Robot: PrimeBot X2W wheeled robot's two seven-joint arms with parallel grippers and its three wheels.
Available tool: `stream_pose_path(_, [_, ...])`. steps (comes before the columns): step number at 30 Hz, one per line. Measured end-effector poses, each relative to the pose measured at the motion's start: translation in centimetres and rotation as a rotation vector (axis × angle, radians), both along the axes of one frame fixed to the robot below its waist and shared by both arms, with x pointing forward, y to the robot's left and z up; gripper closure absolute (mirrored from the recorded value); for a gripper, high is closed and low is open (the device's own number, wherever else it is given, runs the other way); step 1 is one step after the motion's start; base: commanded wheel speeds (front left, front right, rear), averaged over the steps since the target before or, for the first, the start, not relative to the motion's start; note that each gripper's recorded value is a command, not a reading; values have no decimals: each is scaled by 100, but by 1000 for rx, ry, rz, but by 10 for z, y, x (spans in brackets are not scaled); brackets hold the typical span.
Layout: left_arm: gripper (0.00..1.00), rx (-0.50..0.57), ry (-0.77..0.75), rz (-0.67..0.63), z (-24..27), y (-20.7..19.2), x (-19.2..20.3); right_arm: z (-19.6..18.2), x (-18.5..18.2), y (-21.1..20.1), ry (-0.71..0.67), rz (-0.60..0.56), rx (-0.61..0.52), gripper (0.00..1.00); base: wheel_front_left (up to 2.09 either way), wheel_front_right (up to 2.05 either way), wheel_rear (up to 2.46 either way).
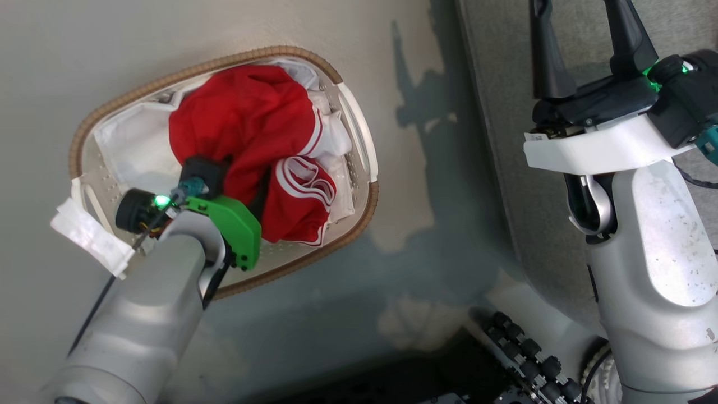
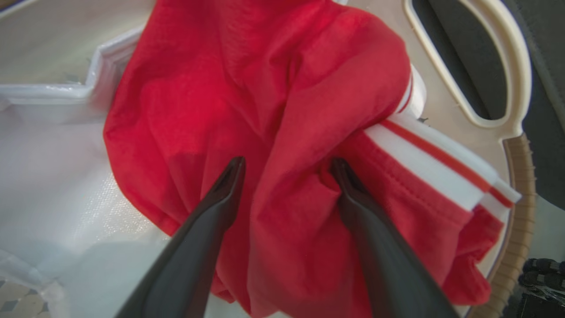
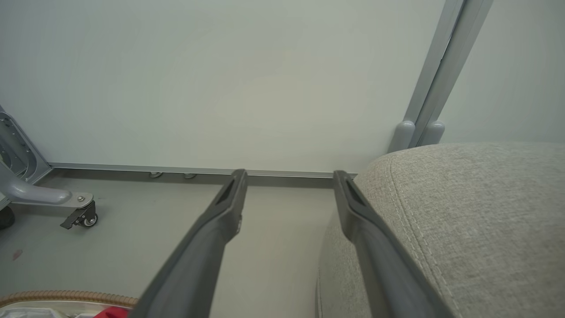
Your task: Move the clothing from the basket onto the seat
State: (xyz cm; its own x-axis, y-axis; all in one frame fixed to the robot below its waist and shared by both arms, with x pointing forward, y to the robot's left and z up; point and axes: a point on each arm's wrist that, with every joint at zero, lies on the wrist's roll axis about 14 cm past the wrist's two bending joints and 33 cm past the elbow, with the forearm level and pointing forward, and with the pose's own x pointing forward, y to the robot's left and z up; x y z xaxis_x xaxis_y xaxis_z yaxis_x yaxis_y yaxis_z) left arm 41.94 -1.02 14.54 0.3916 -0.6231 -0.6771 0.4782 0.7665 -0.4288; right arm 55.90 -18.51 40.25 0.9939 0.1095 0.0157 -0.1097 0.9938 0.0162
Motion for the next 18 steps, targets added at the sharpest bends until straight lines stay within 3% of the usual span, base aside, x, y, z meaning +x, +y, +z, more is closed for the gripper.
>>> stream_pose_path(6, [0, 8, 27, -13, -19, -4, 10, -12, 7, 7, 4, 28, -14, 0, 0, 0, 0])
stream_pose_path(7, [43, 18, 50, -31, -25, -5, 5, -15, 7, 6, 8, 27, -18, 0, 0, 0, 0])
stream_pose_path(8, [68, 19, 57, -38, -27, -6, 3, -16, 7, 5, 11, 25, -22, 0, 0, 0, 0])
stream_pose_path(9, [100, 17, 60, -38, -28, -7, 2, -16, 6, 4, 11, 24, -24, 0, 0, 0, 0])
stream_pose_path(18, [100, -4, 53, -3, -17, -10, 8, -13, -3, 2, 31, 20, -34, 0, 0, 0, 0])
